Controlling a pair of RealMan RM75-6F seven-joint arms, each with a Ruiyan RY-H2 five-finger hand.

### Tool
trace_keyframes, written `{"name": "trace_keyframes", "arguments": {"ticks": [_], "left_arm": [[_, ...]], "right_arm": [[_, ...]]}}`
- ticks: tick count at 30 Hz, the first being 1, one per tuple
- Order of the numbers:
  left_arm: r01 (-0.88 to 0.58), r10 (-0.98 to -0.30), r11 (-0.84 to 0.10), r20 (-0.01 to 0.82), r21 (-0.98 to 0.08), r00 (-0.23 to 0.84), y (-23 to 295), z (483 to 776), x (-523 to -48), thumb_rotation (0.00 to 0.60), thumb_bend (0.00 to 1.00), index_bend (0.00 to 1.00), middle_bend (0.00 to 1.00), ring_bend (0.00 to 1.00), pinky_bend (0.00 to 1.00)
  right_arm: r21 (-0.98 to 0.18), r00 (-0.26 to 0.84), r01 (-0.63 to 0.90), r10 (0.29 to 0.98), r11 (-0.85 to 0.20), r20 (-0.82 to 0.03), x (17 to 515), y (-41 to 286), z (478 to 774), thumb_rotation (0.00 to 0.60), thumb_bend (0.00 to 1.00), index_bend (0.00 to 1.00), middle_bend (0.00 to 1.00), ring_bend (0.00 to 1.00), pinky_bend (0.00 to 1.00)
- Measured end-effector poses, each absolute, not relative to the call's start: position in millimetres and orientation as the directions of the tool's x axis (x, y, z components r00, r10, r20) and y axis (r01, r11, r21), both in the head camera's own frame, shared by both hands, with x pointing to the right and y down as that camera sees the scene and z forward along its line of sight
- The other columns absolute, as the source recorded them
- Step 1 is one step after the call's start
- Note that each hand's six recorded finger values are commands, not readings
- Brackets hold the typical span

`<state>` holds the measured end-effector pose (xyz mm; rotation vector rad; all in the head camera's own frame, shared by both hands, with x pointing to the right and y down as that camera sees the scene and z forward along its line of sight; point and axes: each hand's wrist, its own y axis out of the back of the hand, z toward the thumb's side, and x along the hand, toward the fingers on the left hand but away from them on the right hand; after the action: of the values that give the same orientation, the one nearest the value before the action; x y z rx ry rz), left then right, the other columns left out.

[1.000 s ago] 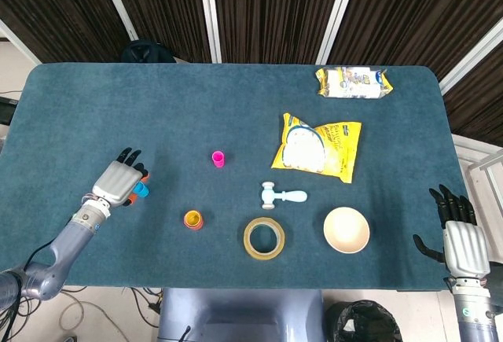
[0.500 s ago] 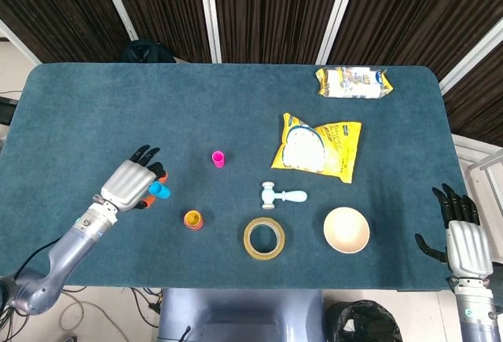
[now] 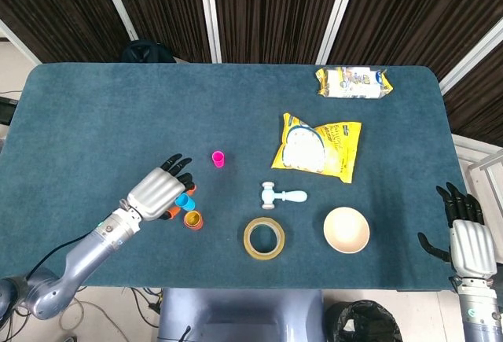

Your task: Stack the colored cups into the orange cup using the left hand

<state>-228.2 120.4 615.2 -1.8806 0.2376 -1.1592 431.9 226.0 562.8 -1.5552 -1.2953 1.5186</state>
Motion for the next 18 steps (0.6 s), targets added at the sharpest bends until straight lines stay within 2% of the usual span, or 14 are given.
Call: {"name": "trace_keyframes", "arguments": {"ticks": [18], "left_arm": [[0.313,-0.510,-0.615,0.668,-0.724,0.542,135,629,-215,0.600,0.32,0.45,0.30,0.00,0.05]], "right_arm": [[-0.913,-0.140,0.236,0.918,-0.333,-0.371,435,224,561,0.600,0.32,0.10,0.05,0.10,0.00]]}}
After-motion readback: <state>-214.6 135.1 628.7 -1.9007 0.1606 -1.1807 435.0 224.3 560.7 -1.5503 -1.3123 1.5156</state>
